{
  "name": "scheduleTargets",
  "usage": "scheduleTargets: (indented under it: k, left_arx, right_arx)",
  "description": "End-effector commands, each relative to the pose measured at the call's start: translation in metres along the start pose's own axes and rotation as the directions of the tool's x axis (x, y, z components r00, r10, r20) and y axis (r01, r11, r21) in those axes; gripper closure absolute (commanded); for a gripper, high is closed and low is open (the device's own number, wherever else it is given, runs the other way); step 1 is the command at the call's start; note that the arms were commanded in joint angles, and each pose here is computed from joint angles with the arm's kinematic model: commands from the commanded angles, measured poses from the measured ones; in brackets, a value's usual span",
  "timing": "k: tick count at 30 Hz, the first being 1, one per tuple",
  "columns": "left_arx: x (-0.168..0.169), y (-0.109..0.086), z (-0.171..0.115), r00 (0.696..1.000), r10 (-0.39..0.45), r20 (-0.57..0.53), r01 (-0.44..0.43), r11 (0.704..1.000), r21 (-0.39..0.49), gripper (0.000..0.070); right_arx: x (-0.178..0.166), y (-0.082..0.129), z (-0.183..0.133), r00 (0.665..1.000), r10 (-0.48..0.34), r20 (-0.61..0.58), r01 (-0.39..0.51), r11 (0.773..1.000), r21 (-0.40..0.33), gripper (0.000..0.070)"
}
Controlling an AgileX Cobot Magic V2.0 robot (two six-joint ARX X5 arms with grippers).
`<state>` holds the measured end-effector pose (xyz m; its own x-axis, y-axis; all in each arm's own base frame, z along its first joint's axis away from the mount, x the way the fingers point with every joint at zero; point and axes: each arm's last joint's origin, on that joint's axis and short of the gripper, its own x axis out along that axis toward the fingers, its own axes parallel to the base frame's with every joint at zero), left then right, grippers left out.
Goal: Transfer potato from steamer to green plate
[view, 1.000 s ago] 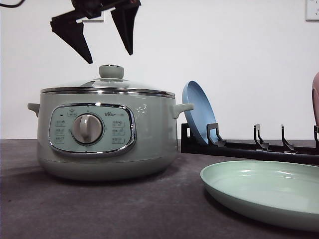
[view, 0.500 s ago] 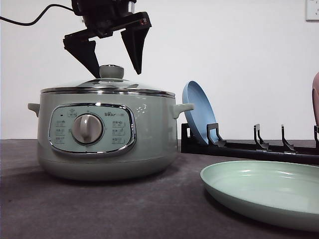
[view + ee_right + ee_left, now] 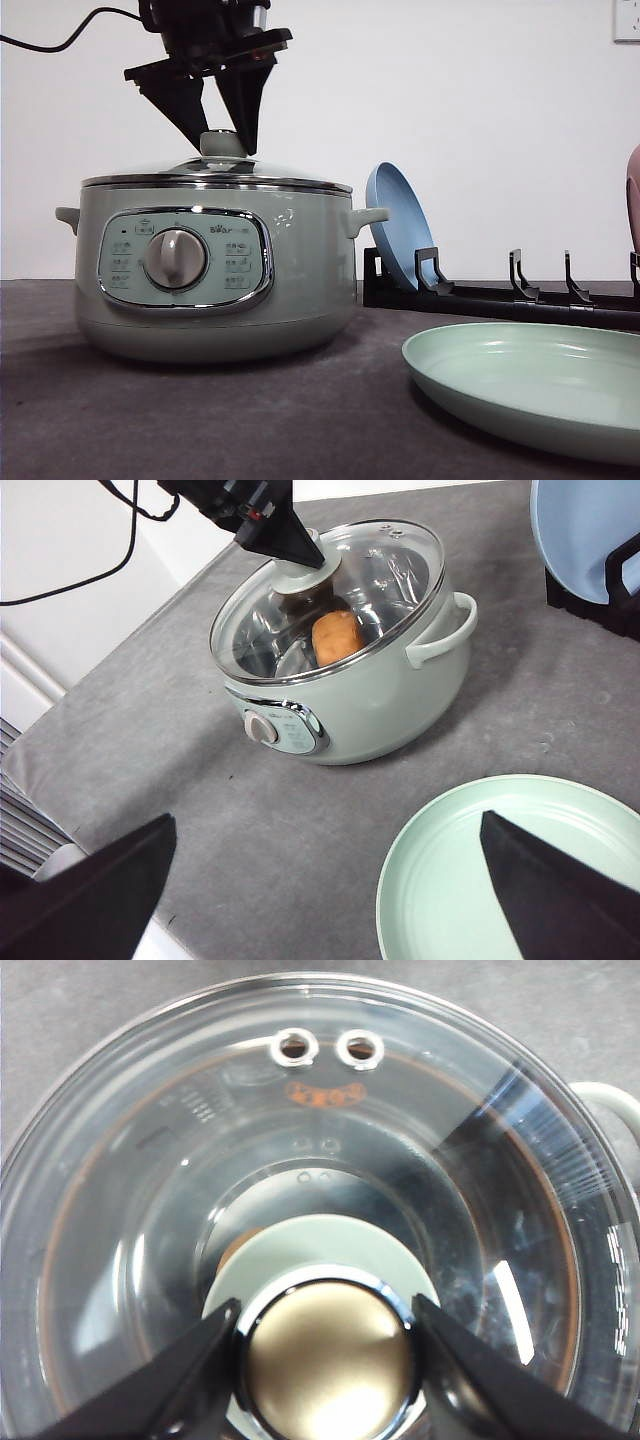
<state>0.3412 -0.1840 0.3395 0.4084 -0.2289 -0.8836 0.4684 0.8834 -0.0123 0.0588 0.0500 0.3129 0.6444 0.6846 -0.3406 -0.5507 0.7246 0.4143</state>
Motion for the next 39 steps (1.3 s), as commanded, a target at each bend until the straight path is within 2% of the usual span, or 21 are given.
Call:
scheduleTargets:
  k: [1, 3, 5, 11, 17, 28, 39]
  left_arx:
    - [0.0, -0.004, 0.003, 1.0, -0.017, -0.01, 0.017, 1.0, 0.009, 0.0576]
    - [0.0, -0.004, 0.002, 1.0, -0.017, -0.013, 0.017, 1.0, 0.009, 0.0655]
    - [0.0, -0.004, 0.002, 1.0, -0.017, -0.013, 0.017, 1.0, 0.009, 0.0691]
    - [-0.002, -0.004, 0.004, 1.0, -0.017, 0.005, 0.017, 1.0, 0.009, 0.0691]
    - [-0.019, -0.005, 0.011, 0.999, -0.018, 0.049, 0.017, 1.0, 0.01, 0.0691]
    - [-0.075, -0.005, 0.017, 0.992, -0.016, 0.125, 0.015, 1.0, 0.008, 0.0691]
    - [-0.128, -0.001, 0.004, 0.971, -0.008, 0.238, 0.008, 1.0, 0.002, 0.0691]
  right_arx:
    - [-0.002, 0.002, 0.003, 1.0, 0.007, 0.011, -0.007, 1.0, 0.003, 0.0086]
    - [-0.002, 0.002, 0.003, 1.0, 0.007, 0.012, -0.007, 1.0, 0.003, 0.0086]
    - [-0.002, 0.002, 0.003, 1.0, 0.007, 0.012, -0.007, 1.0, 0.003, 0.0086]
    - [-0.002, 0.002, 0.003, 1.0, 0.007, 0.011, -0.007, 1.0, 0.003, 0.0086]
    - [-0.002, 0.002, 0.003, 1.0, 0.006, 0.011, -0.006, 1.0, 0.006, 0.0086]
    - [-0.002, 0.001, 0.003, 1.0, -0.023, 0.02, 0.023, 1.0, 0.007, 0.0086]
    - [-0.002, 0.0, 0.003, 0.999, -0.045, 0.025, 0.045, 0.999, 0.008, 0.0086]
